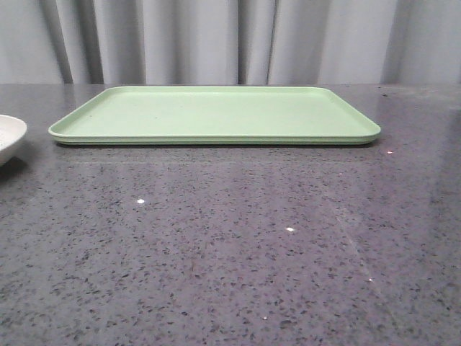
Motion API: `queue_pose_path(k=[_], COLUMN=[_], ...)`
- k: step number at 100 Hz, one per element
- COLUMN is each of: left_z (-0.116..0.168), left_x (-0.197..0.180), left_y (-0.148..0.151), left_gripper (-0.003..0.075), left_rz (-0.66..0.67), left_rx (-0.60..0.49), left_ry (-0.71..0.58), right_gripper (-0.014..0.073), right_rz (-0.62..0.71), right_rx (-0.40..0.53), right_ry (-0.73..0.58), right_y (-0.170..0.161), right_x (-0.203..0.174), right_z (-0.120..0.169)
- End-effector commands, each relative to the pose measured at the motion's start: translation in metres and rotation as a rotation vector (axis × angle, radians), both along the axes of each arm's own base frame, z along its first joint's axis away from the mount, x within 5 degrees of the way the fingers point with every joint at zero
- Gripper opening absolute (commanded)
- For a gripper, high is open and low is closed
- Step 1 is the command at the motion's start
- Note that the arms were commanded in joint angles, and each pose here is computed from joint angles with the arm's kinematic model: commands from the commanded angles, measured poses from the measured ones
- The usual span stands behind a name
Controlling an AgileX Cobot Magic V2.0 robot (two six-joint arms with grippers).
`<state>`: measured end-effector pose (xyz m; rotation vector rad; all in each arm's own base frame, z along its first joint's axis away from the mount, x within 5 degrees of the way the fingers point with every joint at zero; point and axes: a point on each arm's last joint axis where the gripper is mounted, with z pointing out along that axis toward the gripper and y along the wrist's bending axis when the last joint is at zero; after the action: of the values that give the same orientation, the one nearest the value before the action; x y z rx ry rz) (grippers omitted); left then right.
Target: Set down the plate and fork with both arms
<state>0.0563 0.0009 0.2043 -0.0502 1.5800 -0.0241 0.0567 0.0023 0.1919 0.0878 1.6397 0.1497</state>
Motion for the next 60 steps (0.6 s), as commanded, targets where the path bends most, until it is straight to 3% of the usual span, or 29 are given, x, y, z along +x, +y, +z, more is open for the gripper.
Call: queue_pose_path(k=[1, 60], left_z=[0.0037, 0.0061], left_x=[-0.0020, -0.0022], left_y=[0.0000, 0.0000], left_gripper=[-0.0020, -0.0020], left_rz=[0.000, 0.000], left_rx=[-0.009, -0.008], left_ry=[-0.089, -0.115], right_gripper=[-0.0068, -0.0068], right_rz=[0.001, 0.001], right_rx=[-0.011, -0.010], right_ry=[-0.104, -0.114], right_y=[0.0000, 0.0001], right_x=[-0.0016, -0.0016], right_z=[0.0101, 0.0110])
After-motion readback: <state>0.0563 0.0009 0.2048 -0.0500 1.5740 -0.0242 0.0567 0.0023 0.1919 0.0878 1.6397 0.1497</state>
